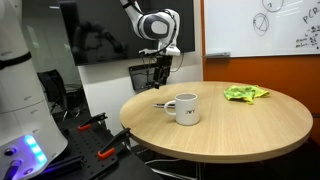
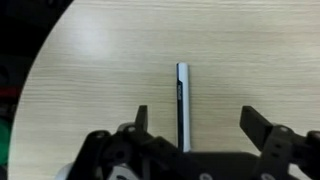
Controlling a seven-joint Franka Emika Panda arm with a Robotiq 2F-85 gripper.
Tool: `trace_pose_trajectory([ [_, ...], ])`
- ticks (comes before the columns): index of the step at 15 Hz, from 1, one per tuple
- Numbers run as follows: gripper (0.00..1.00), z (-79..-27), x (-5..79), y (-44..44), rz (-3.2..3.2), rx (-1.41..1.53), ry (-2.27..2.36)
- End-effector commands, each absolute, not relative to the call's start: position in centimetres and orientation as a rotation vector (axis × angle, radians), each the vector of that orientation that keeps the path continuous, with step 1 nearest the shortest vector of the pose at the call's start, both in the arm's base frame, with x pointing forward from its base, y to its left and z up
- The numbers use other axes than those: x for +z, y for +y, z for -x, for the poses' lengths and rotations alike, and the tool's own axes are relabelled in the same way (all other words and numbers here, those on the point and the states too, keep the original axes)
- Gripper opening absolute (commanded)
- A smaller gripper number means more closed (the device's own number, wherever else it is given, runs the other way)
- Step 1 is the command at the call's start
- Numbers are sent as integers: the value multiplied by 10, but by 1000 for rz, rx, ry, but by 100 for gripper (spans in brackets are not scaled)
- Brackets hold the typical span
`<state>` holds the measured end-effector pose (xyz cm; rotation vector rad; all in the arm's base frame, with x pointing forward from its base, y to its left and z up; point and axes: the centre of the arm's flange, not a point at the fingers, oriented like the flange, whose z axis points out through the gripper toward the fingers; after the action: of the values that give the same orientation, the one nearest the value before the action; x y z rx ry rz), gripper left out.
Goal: Put the marker in the mug cup
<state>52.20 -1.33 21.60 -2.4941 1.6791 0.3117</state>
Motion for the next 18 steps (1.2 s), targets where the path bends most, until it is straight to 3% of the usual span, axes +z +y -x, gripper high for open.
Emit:
trace_pose_trajectory([
  [1,100,-522,216,-12,2496,313,1677],
  [6,100,-522,216,-12,2496,313,1677],
  [18,100,-527,157,-27,2665,-14,1633],
])
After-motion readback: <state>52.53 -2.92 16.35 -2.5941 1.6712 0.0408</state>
